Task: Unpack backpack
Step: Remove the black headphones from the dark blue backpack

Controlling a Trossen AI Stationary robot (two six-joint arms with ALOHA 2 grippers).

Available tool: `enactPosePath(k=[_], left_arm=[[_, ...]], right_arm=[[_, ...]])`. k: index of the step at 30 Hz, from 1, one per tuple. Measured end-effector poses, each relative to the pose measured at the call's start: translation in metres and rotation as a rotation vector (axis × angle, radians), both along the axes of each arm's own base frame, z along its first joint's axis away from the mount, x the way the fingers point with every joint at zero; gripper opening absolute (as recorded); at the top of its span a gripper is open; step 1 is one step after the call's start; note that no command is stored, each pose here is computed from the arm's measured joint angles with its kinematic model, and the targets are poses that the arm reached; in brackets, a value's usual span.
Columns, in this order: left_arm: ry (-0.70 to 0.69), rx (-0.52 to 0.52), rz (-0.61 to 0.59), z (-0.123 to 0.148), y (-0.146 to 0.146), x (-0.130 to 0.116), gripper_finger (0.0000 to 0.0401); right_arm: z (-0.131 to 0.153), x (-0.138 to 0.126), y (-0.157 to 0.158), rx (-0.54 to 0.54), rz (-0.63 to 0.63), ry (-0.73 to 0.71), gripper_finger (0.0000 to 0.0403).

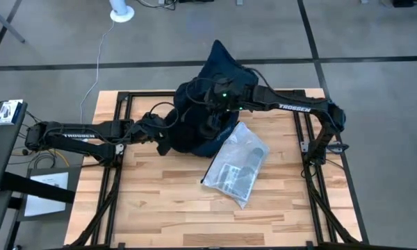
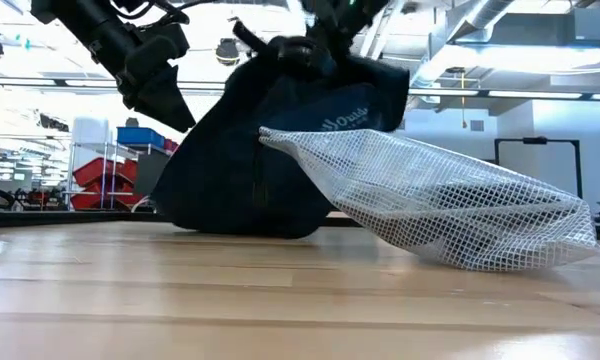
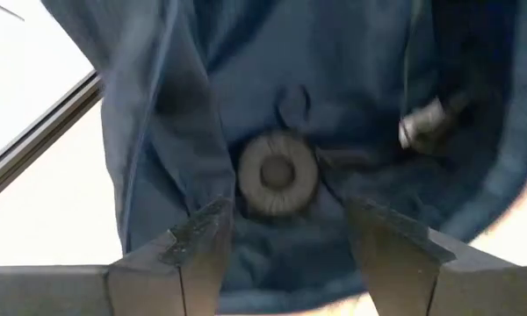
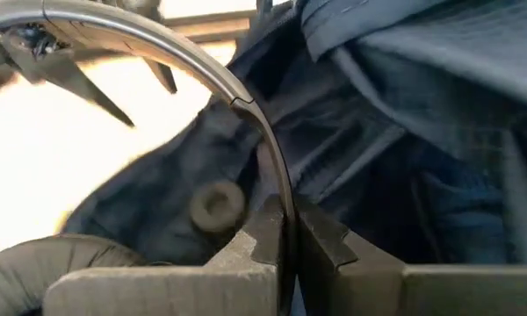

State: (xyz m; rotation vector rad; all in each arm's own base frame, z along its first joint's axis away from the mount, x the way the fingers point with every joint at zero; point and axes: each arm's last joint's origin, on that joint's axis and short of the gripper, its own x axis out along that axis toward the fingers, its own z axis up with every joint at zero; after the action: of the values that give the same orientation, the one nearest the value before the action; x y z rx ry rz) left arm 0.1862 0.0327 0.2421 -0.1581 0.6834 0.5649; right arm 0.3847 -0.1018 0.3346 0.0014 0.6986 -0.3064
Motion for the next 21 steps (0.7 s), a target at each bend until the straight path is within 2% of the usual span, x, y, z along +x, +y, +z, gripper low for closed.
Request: enactPosePath(k=[8, 17, 19, 21], left_arm=[[0.017, -0.016, 0.013, -0.002, 0.000, -0.002, 0.0208], [0.019, -0.016, 0.012, -0.002, 0.000, -0.002, 0.0208], [0.020, -0.015, 0.011, -0.002, 0.000, -0.002, 0.0208], [0.020, -0.014, 0.010, -0.002, 0.000, -0.002, 0.0208]], right_arm=[[-0.047, 0.017, -0.014, 0.092, -0.057, 0.125, 0.0014], [-0.104, 0.032, -0.019, 0.203, 0.021, 0.300, 0.0090], [-0.115, 0.034, -0.019, 0.210, 0.028, 0.336, 0.0084], [-0.123, 0.036, -0.019, 0.208, 0.035, 0.354, 0.0054]])
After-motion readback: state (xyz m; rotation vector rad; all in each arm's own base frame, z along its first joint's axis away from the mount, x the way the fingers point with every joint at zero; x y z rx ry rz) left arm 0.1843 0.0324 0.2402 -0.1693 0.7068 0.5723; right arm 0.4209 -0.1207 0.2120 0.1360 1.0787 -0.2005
